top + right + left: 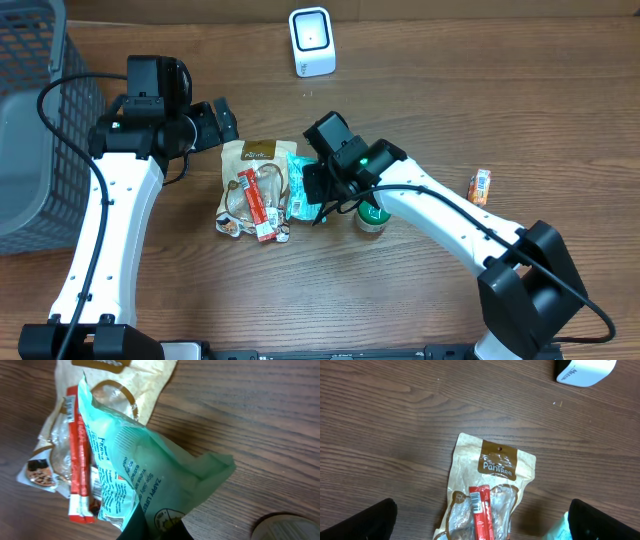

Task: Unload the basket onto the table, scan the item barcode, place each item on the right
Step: 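Move the teal bag left beside the brown bag and release it, then grasp the green-lidded jar with the right gripper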

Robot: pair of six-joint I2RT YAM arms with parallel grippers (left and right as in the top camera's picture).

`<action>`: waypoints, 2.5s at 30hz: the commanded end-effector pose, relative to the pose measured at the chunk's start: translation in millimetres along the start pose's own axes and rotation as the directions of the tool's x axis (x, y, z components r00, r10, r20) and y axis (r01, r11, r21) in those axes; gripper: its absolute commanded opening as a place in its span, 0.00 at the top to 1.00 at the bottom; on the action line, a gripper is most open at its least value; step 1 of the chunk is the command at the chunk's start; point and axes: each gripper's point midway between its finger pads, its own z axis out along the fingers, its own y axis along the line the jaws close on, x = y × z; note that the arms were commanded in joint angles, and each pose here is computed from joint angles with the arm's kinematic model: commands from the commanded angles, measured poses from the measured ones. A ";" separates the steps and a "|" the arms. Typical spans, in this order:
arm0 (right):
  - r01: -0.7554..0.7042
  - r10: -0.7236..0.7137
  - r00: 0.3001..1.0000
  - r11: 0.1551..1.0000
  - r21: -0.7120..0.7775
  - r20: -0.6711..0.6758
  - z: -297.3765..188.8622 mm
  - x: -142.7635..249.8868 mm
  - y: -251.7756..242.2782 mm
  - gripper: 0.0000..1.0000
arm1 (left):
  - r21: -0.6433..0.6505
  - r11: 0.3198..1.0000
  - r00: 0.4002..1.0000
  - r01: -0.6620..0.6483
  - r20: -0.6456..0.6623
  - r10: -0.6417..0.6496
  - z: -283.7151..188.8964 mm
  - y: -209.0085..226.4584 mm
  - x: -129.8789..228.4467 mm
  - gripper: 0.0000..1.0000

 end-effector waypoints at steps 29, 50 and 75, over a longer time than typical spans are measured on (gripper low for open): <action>-0.009 0.003 0.994 0.998 0.056 0.107 -33.1 -39.3 2.2 0.37 | 0.001 1.000 1.000 -0.025 0.016 0.025 -4.1 0.1 -4.2 0.00; -0.199 0.247 0.967 0.885 0.420 -0.063 -67.4 17.0 -83.3 0.00 | 0.001 1.000 1.000 -0.025 0.016 0.025 -4.1 0.0 -4.1 0.00; -0.189 0.258 0.958 0.892 0.410 -0.122 1.6 68.6 -112.0 0.07 | 0.001 1.000 1.000 -0.025 0.016 0.025 -4.1 0.0 -4.1 0.00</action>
